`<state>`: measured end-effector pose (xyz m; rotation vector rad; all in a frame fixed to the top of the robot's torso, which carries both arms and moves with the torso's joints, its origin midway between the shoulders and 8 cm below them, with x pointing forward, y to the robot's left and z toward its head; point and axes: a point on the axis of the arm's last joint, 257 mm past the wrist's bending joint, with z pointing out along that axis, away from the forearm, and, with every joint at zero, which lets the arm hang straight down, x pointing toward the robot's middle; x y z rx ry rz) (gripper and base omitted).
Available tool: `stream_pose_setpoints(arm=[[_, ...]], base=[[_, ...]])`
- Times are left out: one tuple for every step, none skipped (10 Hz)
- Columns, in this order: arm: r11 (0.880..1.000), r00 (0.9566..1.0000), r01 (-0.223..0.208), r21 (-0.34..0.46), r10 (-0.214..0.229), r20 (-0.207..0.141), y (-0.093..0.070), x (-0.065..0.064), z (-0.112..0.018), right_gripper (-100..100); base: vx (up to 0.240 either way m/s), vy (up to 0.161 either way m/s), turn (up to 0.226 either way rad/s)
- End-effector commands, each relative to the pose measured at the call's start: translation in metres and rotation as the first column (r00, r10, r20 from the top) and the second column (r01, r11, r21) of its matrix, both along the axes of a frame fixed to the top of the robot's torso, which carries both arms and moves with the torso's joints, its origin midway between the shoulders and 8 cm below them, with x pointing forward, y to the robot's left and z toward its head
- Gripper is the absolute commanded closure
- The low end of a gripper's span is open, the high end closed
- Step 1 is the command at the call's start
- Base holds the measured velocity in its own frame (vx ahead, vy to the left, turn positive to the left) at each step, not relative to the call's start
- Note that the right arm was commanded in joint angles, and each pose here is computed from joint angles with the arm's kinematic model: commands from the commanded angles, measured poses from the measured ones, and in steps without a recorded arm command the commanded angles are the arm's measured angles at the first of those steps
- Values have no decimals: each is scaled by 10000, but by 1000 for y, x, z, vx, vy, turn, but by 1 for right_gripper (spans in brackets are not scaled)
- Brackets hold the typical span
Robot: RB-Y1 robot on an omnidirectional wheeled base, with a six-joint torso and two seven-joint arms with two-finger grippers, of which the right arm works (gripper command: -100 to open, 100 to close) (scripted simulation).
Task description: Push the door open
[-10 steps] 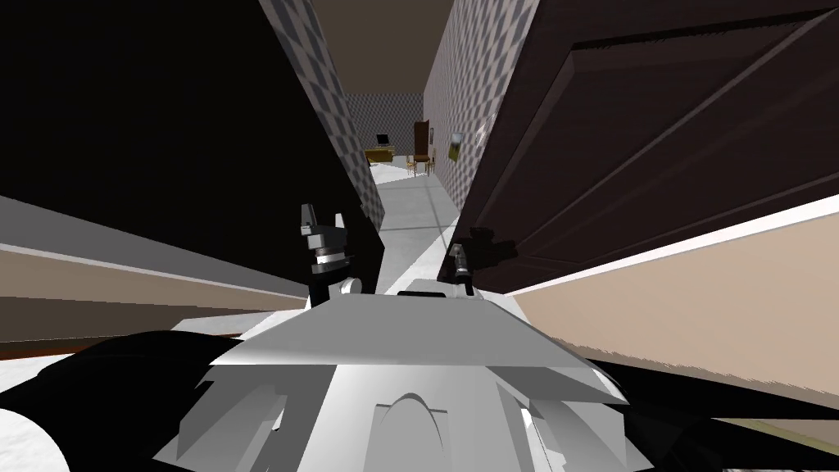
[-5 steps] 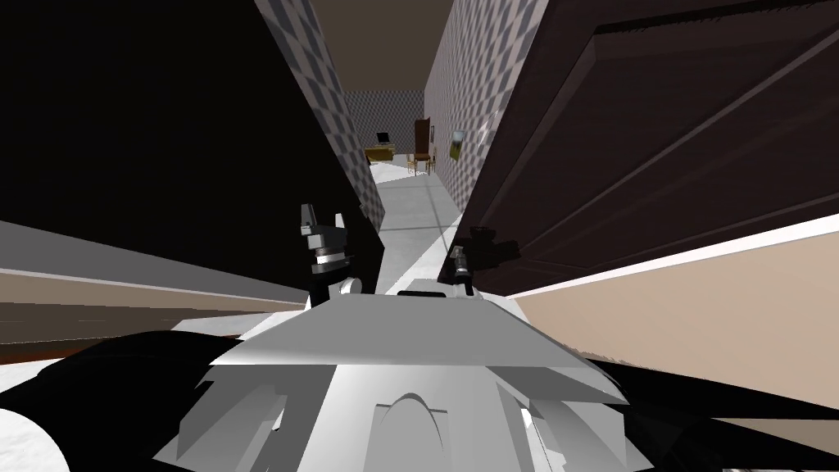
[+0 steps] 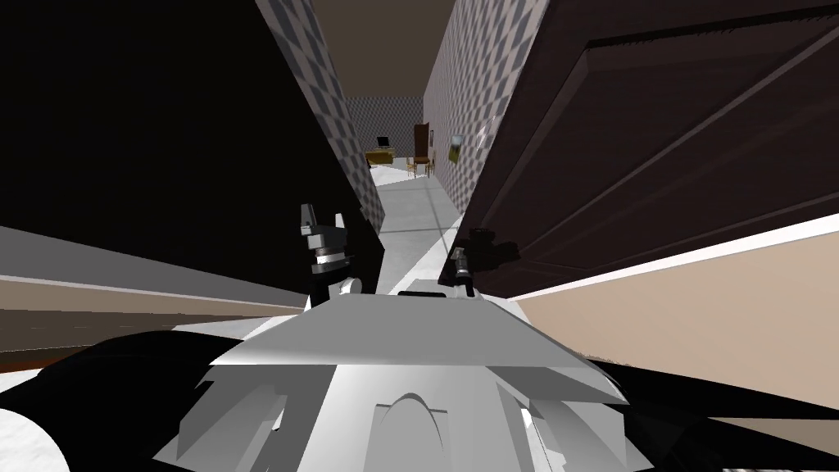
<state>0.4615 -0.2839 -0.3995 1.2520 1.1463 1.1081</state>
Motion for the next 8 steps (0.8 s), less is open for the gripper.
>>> stream_pose_setpoints(arm=[[9997, 9996, 216, -112, -214, 165, -14, 3, 7, 100], [9992, 9992, 373, -145, -371, 167, -23, 3, 8, 100], [9987, 9987, 488, -166, -485, 169, -29, 2, 8, 100], [9980, 9980, 613, -184, -609, 171, -35, 2, 8, 100], [9980, 9980, 613, -184, -609, 171, -35, 2, 8, 100], [9980, 9980, 613, -184, -609, 171, -35, 2, 8, 100], [9959, 9960, 881, -211, -877, 177, -48, 0, 9, 100], [9959, 9960, 881, -211, -877, 177, -48, 0, 9, 100]], base=[[175, 31, -48], [220, 18, -46], [202, 29, -30], [188, 23, -26], [130, 10, -25], [48, -2, -8], [125, 38, -70], [132, 42, -35]])
